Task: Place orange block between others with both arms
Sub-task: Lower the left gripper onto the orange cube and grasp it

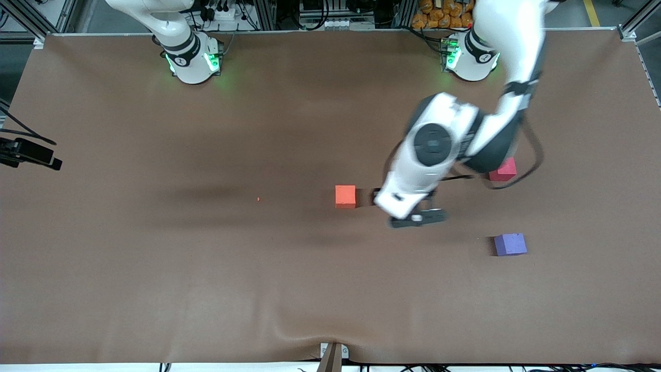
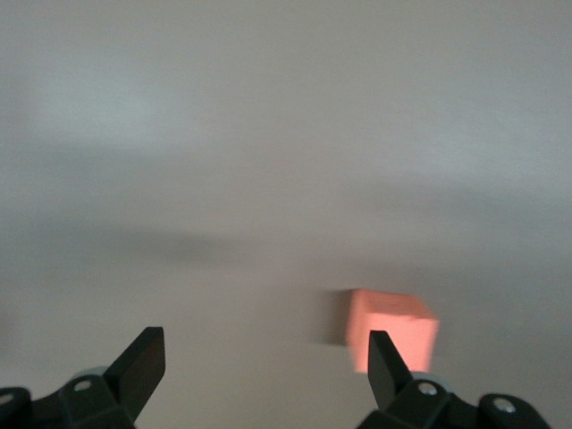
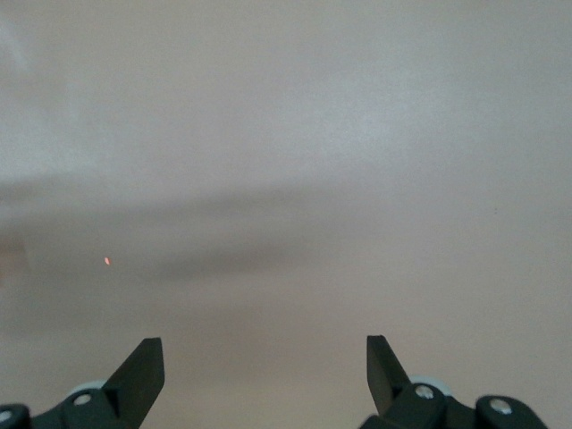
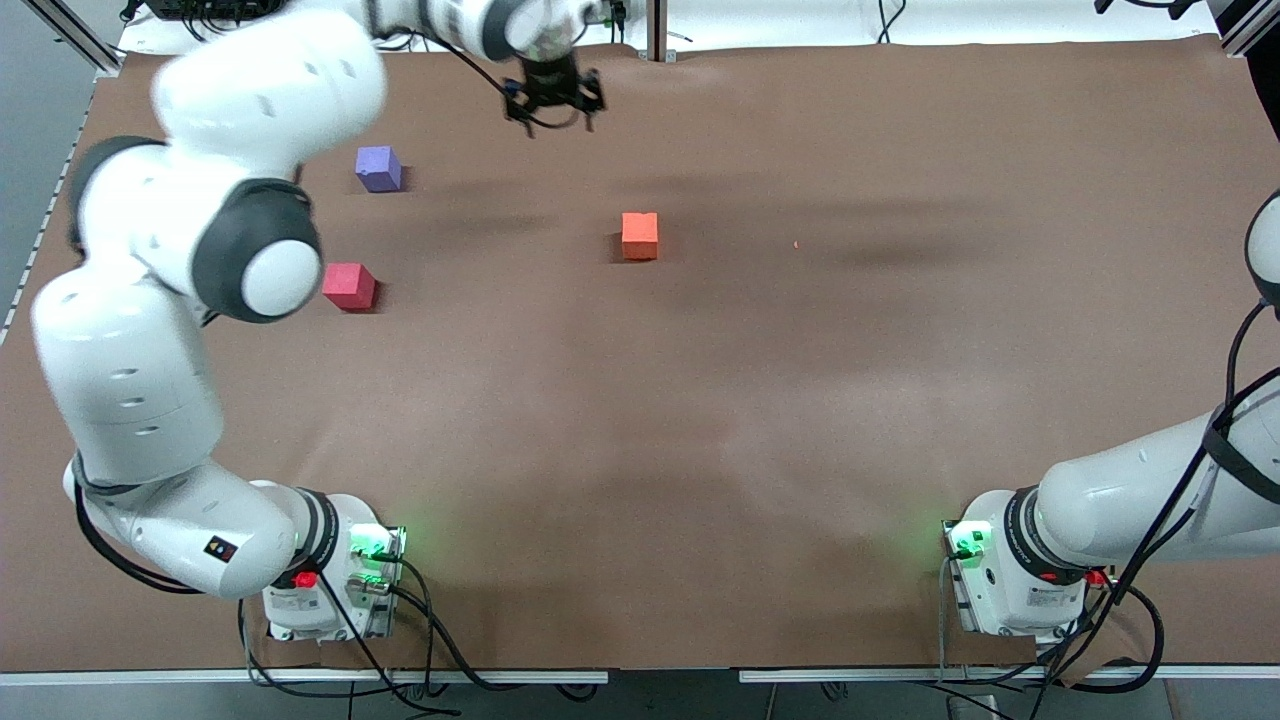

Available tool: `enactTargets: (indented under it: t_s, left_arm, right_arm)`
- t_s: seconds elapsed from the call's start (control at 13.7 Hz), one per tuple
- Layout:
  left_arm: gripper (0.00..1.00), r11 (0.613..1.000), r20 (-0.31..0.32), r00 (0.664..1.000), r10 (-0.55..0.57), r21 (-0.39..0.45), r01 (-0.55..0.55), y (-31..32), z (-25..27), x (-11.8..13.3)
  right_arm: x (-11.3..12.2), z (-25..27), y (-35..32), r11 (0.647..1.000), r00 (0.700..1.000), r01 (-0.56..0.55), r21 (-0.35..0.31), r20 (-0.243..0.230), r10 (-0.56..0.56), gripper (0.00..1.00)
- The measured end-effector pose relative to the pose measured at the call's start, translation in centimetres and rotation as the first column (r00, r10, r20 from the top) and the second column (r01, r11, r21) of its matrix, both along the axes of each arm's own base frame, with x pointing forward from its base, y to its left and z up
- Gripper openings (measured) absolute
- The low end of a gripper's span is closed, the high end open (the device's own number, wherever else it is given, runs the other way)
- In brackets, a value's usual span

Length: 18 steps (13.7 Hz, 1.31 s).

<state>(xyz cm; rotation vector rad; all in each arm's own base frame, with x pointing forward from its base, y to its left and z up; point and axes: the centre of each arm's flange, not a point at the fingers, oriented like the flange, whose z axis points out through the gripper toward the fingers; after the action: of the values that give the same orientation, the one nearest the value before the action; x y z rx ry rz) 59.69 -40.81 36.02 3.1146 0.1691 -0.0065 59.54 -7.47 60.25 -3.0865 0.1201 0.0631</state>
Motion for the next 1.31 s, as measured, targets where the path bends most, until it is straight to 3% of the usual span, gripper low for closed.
enactTargets:
  t_s: [0.15, 0.36, 0.8, 0.95, 1.17, 1.31]
  left_arm:
    - [1.0, 1.0, 0.017, 1.0, -0.023, -0.016, 0.023, -4.8, -3.9, -1.9]
    - [1.0, 0.998, 0.013, 0.998, -0.06, -0.012, 0.06, -8.3, -7.8, -3.9]
    - [1.0, 0.992, -0.025, 0.992, -0.121, 0.014, 0.122, -8.7, -11.3, -4.9]
    - [1.0, 0.991, -0.044, 0.991, -0.126, 0.026, 0.128, -8.5, -12.6, -5.2]
    - [1.0, 0.991, -0.063, 0.99, -0.127, 0.036, 0.13, -8.5, -14.0, -5.5]
    - [1.0, 0.991, -0.085, 0.988, -0.127, 0.031, 0.13, -8.8, -15.0, -6.1]
  right_arm:
    - [0.2, -0.1, 0.1, 1.0, 1.0, -0.006, -0.003, 0.012, 0.006, 1.0]
    - [0.9, 0.2, 0.3, 1.0, 0.998, -0.013, -0.012, 0.067, 0.014, 1.0]
    - [1.1, -0.9, 2.6, 1.0, 0.999, -0.03, -0.008, 0.045, 0.03, 1.0]
    - [0.8, -1.3, 3.1, 0.999, 0.999, -0.032, -0.004, 0.016, 0.032, 1.0]
    - [-0.2, -2.3, 2.6, 1.0, 0.997, -0.024, 0.003, -0.071, 0.024, 1.0]
    - [-0.5, -2.4, 2.4, 1.0, 0.996, -0.02, 0.005, -0.092, 0.021, 1.0]
